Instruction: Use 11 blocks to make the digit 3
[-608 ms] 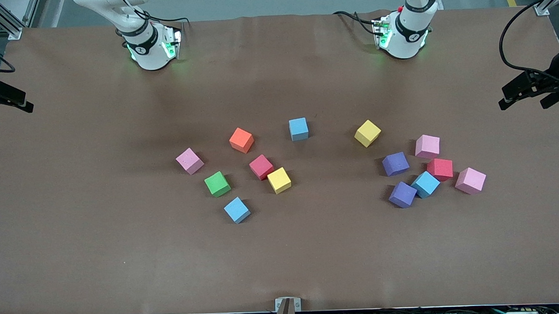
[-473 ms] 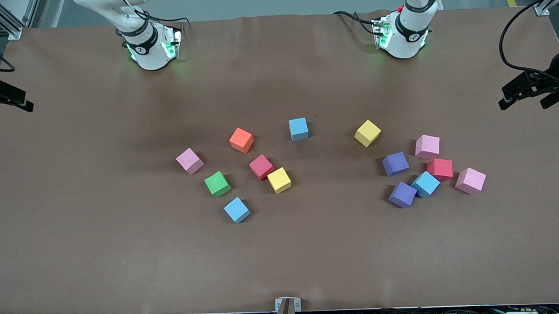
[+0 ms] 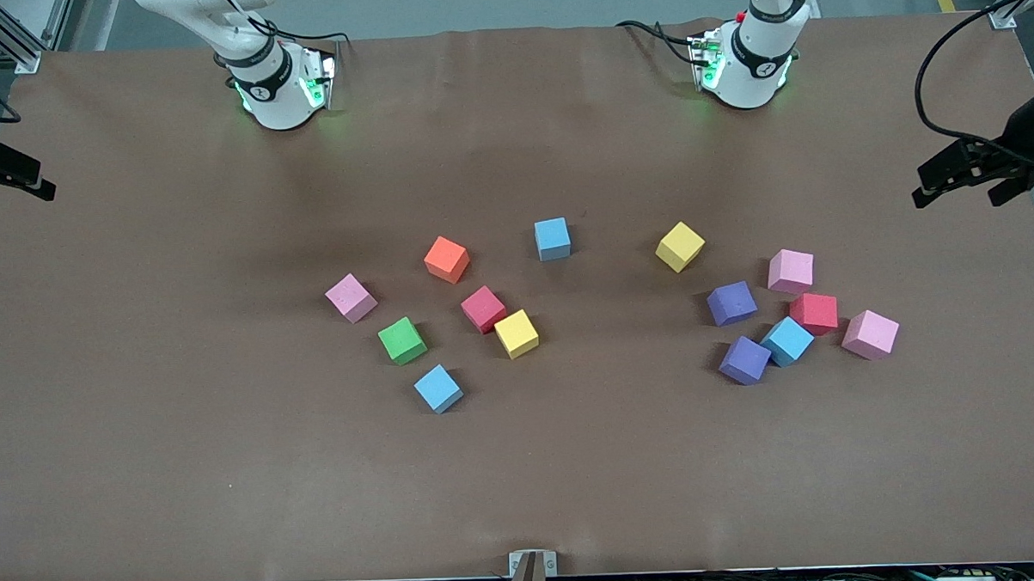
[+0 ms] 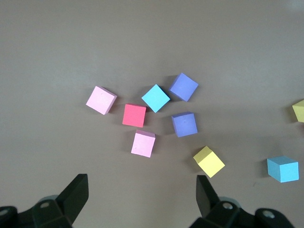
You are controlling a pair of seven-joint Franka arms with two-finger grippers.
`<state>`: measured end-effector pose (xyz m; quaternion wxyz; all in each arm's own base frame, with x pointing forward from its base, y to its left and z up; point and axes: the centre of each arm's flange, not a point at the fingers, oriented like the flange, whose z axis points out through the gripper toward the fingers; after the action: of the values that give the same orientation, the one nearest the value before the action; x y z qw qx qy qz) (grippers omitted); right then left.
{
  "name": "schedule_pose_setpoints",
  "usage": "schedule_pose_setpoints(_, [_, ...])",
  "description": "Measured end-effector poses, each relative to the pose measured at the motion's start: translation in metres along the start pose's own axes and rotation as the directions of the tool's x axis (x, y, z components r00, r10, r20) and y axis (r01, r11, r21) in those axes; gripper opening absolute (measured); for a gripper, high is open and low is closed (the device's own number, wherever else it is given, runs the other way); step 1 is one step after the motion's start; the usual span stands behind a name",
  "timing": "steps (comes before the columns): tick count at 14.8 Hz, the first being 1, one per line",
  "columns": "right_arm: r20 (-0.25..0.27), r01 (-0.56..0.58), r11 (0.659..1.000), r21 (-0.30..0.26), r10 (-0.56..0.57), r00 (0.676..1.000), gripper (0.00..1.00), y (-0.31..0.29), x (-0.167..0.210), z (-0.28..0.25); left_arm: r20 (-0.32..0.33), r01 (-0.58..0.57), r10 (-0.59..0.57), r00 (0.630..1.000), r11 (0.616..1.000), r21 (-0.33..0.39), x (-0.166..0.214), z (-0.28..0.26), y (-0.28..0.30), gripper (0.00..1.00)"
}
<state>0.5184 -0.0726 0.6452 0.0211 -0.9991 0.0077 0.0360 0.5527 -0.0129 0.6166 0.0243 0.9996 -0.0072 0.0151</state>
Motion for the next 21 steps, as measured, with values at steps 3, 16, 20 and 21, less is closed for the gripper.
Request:
schedule_pose_setpoints(3, [0.000,0.000,1.000,0.000,0.000,1.000,1.00,0.000,0.000,0.000,0.057,0.003,-0.004,0.998,1.000,0.004,0.001,0.027,0.046,1.00])
schedule_pose_setpoints(16, [-0.002,0.003,1.000,0.002,-0.003,1.000,1.00,-0.001,-0.008,-0.005,0.114,0.135,-0.134,0.984,0.991,0.002,-0.071,0.201,0.305,1.00])
schedule_pose_setpoints(20, [-0.003,0.003,1.000,0.002,-0.003,1.000,1.00,-0.001,-0.008,-0.005,0.114,0.197,-0.191,0.975,0.979,-0.051,-0.099,0.263,0.366,1.00])
schedule_pose_setpoints(21, [-0.004,0.003,1.000,0.002,-0.003,1.000,1.00,-0.001,-0.008,-0.005,0.116,0.203,-0.196,0.974,0.978,-0.053,-0.108,0.280,0.378,1.00])
